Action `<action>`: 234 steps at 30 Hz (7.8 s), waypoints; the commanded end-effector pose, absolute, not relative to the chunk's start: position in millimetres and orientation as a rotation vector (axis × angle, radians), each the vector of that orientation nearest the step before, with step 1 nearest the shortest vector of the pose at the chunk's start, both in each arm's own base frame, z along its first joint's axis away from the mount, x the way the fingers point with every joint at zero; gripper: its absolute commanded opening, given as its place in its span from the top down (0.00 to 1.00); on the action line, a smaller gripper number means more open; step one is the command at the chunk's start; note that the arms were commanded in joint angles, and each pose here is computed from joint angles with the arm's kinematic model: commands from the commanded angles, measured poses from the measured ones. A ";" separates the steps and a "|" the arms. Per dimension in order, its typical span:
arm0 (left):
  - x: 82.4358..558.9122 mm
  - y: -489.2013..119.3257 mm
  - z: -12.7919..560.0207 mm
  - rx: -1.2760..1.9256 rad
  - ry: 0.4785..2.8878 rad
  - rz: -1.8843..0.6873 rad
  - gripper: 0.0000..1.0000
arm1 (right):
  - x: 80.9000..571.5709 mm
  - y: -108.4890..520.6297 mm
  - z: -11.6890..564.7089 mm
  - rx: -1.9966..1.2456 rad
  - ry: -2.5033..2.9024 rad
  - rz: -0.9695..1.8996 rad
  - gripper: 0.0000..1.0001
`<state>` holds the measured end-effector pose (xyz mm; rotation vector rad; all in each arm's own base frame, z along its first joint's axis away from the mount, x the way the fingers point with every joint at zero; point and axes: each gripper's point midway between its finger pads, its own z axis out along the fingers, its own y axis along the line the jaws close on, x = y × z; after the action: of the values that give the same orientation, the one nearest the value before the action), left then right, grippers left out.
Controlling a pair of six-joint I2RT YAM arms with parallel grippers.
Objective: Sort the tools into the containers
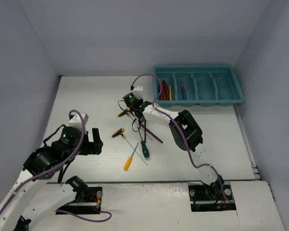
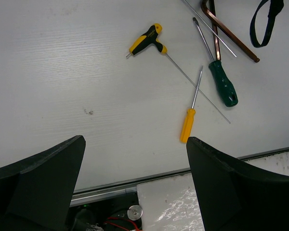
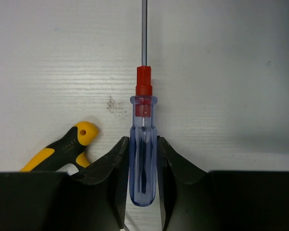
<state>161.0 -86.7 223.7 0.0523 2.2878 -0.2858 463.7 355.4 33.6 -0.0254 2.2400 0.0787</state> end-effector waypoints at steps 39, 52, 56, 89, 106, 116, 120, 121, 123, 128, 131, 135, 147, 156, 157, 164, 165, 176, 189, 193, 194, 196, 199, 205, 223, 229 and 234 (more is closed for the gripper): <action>188.3 -110.3 233.3 0.211 2.259 -0.283 0.11 | 559.6 93.0 198.1 0.143 2.027 -0.067 0.40; 175.4 -178.0 158.8 0.428 2.583 -0.485 0.11 | 412.4 115.3 299.9 0.135 1.844 0.112 0.39; 173.5 -192.8 131.5 0.463 2.631 -0.448 0.11 | 368.9 102.9 315.0 0.208 1.780 0.193 0.37; 149.6 -214.2 93.8 0.497 2.681 -0.398 1.00 | 314.3 90.4 289.0 0.292 1.823 0.268 0.35; 261.6 -313.7 305.4 0.319 1.972 -1.084 1.00 | 316.1 191.9 342.5 0.124 1.787 0.725 0.37; 292.1 -349.5 358.3 0.301 1.811 -1.206 1.00 | 323.4 252.8 357.3 -0.061 1.753 0.821 0.37; 294.2 -352.7 370.1 0.260 1.772 -1.253 1.00 | 330.2 250.8 353.1 -0.051 1.754 0.787 0.38; 293.9 -353.0 370.7 0.259 1.772 -1.256 1.00 | 331.4 249.9 352.0 -0.049 1.754 0.777 0.38; 292.1 -353.3 372.2 0.260 1.766 -1.262 1.00 | 332.4 249.6 351.2 -0.055 1.754 0.766 0.40; 292.0 -348.6 373.6 0.253 1.748 -1.244 1.00 | 333.2 254.6 348.8 -0.071 1.763 0.781 0.50; 294.7 -348.9 372.4 0.255 1.748 -1.231 1.00 | 330.5 259.2 345.5 -0.087 1.775 0.806 0.56; 297.0 -353.9 371.4 0.263 1.751 -1.237 1.00 | 327.2 260.9 338.8 -0.091 1.791 0.824 0.60; 298.8 -355.3 369.7 0.263 1.750 -1.216 0.93 | 327.3 257.7 338.8 -0.134 1.779 0.786 1.00; 300.7 -323.2 311.0 0.230 1.932 -0.986 0.22 | 375.5 199.7 335.9 -0.006 1.777 0.543 1.00; 299.6 -311.1 297.9 0.226 1.971 -0.910 0.22 | 387.1 181.7 329.9 0.032 1.800 0.491 1.00; 269.7 -218.6 228.8 0.206 2.151 -0.475 0.21 | 465.4 106.9 279.2 0.109 1.959 0.125 1.00; 261.7 -205.6 219.8 0.202 2.173 -0.433 0.21 | 477.2 97.8 275.9 0.117 1.965 0.090 1.00; 204.9 -111.5 201.8 0.009 2.112 -0.289 0.13 | 574.0 59.9 167.8 0.152 2.127 -0.126 0.94; 195.3 -90.7 179.9 -0.061 2.098 -0.244 0.11 | 591.6 69.4 149.5 0.144 2.184 -0.089 0.54; 196.4 -96.1 182.4 -0.036 2.107 -0.258 0.10 | 572.3 84.3 205.9 0.097 2.106 -0.055 0.51; 196.9 -98.5 182.1 -0.026 2.110 -0.266 0.09 | 562.3 90.4 219.5 0.076 2.090 -0.040 0.50; 197.9 -103.9 182.4 -0.002 2.109 -0.286 0.08 | 541.4 106.8 235.2 0.026 2.075 -0.012 0.48; 197.7 -111.6 181.9 0.038 2.119 -0.314 0.07 | 491.8 142.3 265.2 -0.070 2.033 0.051 0.44; 198.3 -118.6 190.0 0.132 2.120 -0.318 0.03 | 387.0 228.5 219.0 -0.257 2.131 0.206 0.33; 204.9 -112.8 194.7 0.180 2.080 -0.256 0.03 | 211.2 314.1 55.3 -0.327 2.415 0.255 0.31; 204.9 -111.5 195.0 0.175 2.079 -0.251 0.03 | 208.5 299.2 31.3 -0.274 2.432 0.169 0.41; 203.6 -110.0 195.1 0.172 2.079 -0.250 0.03 | 210.5 291.8 22.2 -0.267 2.431 0.118 0.53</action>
<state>193.7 -108.4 173.1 0.2050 2.1517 -0.2355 197.8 292.4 17.3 -0.3531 2.4923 0.1479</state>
